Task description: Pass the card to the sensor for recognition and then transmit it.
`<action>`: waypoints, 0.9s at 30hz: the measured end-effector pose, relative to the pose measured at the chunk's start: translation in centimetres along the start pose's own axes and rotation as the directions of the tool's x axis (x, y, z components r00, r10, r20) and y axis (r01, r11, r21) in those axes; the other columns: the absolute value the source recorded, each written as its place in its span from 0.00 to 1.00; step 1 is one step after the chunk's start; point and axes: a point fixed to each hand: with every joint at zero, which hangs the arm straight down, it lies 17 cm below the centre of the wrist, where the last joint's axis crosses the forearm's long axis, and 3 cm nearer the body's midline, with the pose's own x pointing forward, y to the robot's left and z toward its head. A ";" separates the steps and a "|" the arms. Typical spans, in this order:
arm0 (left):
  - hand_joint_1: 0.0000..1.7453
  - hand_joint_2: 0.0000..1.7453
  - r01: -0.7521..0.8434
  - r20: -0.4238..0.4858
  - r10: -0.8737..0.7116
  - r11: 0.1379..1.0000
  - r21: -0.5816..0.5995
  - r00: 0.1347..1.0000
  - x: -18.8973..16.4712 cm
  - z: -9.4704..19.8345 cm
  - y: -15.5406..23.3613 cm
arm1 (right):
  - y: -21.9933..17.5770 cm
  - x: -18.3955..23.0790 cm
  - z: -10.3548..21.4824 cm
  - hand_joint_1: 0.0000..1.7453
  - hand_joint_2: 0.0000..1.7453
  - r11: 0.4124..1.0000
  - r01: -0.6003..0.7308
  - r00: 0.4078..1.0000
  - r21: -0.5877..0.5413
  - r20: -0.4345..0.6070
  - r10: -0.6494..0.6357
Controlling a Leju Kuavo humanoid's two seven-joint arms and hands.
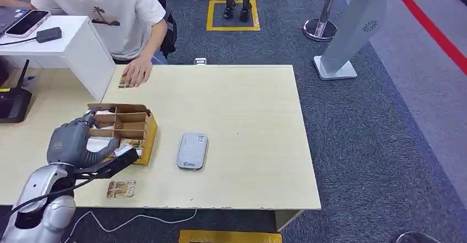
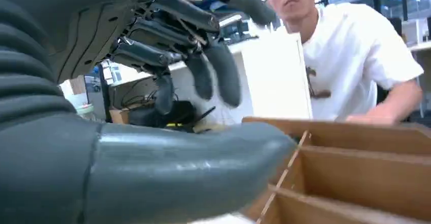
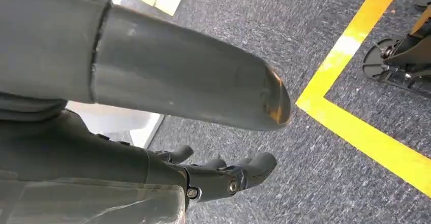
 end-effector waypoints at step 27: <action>0.00 0.00 -0.083 0.009 0.083 0.993 0.087 0.997 2.9 -0.1 1.9 | 0.1 -0.4 0.0 0.00 0.00 1.000 0.018 1.000 0.002 -0.016 -0.018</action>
